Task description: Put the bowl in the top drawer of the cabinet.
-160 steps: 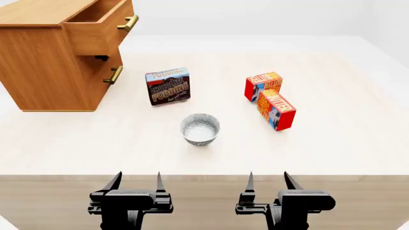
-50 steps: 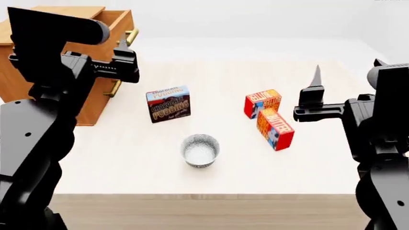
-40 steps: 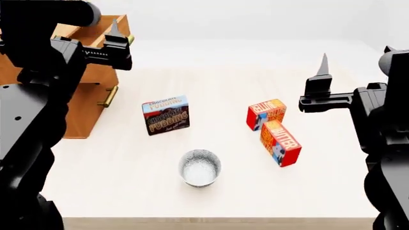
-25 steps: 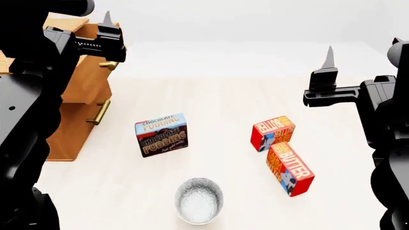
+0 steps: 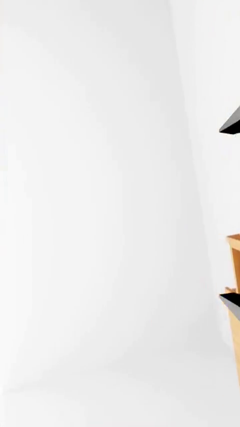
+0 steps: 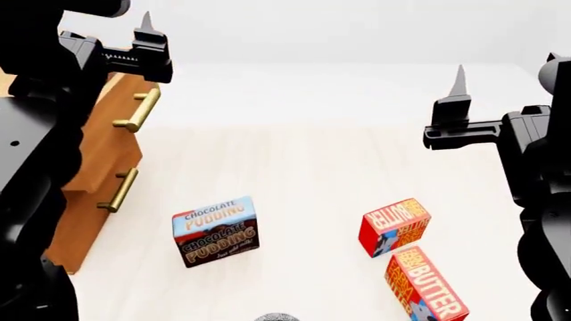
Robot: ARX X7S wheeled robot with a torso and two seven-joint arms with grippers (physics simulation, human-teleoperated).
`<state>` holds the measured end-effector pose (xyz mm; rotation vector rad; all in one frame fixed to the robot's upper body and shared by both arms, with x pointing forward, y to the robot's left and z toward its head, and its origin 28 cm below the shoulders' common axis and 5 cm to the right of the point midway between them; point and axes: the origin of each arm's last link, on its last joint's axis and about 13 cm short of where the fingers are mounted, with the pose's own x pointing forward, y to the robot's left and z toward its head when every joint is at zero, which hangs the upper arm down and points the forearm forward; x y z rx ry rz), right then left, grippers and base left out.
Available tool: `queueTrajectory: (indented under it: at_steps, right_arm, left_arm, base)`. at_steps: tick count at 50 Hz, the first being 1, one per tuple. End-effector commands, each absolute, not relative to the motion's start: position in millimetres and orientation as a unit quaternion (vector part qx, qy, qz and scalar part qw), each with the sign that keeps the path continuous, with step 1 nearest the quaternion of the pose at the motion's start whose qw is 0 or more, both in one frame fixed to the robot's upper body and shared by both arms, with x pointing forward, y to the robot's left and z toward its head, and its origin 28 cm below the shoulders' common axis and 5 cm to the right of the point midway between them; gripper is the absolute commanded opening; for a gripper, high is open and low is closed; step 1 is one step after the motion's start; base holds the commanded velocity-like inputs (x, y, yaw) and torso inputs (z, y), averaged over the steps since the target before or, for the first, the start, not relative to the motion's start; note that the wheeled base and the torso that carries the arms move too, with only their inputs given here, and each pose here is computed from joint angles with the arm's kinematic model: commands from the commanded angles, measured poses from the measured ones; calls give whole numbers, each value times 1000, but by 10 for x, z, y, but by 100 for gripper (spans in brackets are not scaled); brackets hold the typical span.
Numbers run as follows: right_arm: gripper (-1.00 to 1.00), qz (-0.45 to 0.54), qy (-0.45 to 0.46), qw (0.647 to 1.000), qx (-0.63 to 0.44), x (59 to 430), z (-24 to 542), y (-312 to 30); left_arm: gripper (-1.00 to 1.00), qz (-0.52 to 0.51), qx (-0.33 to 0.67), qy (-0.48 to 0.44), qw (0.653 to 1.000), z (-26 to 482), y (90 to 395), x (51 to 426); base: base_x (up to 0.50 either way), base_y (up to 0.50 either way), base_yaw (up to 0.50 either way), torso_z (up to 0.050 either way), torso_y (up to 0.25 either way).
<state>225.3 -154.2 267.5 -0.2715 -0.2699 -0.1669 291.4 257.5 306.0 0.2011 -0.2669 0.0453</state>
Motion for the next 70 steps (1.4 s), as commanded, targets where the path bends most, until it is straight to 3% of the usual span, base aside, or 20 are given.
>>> queueTrajectory:
  at_steps: [1,33,70]
  right_arm:
    - [100,-83,-138,978,-134,2257,2671,-1543]
    - [100,-90,-129,979,-131,2303,2656,-1530]
    - [100,-90,-111,980,-137,2375,2545,-1513]
  left_arm:
    - [100,27,96,-127,987,3095,2605,2938]
    - [100,103,60,86,989,3445,2962,3516]
    - [100,127,32,224,966,3048,3064,3847]
  base:
    - [0,0,0,0,0]
    - [0,0,0,0,0]
    - [0,0,0,0,0]
